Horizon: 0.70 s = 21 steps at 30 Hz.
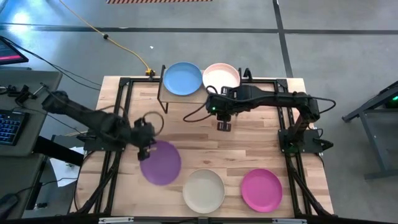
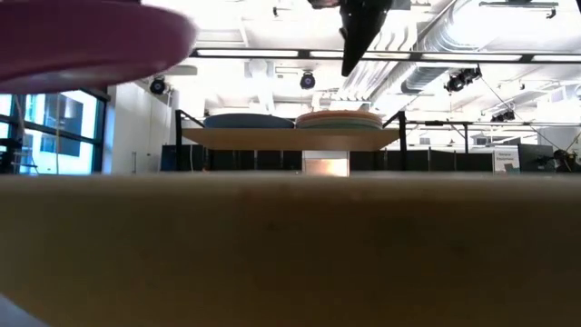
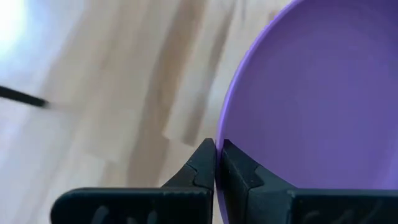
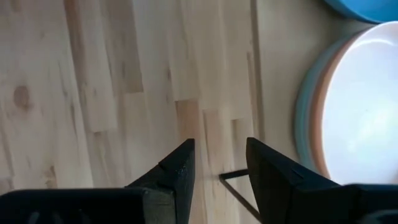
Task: Place and stack plates onto a shelf
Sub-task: Stack the purple plate into the blue plate on the shelf
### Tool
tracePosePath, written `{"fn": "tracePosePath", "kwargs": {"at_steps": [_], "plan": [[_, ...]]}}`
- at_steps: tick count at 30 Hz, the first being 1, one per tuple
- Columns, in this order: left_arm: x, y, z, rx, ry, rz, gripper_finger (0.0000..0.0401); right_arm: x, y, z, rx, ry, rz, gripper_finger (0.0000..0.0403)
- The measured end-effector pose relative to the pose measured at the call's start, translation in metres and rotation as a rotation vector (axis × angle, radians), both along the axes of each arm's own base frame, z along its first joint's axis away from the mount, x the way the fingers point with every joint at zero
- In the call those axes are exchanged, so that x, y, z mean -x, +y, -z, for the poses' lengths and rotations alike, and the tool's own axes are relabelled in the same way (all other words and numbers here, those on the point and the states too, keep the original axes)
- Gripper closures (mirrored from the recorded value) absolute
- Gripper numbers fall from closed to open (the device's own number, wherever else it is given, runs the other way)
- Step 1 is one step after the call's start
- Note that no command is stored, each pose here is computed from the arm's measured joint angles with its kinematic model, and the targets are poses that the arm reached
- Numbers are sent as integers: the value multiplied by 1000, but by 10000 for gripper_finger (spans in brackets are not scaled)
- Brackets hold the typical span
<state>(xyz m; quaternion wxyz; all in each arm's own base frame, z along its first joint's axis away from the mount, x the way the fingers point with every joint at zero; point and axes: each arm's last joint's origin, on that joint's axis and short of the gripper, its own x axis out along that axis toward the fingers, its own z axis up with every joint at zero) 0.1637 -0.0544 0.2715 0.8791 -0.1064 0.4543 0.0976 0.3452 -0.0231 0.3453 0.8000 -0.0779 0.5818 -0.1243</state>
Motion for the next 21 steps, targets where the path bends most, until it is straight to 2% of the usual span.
{"fn": "tracePosePath", "kwargs": {"at_steps": [11,17,21], "plan": [[-7,62,-88,-120,-221,-221,401,8,16,-11,-1,-37,-19,279],[4,98,-135,-258,-345,-395,401,10,20,-13,-7,-48,-12,279],[7,118,-157,-358,-408,-465,401,10,20,-13,-7,-48,-12,279]]}}
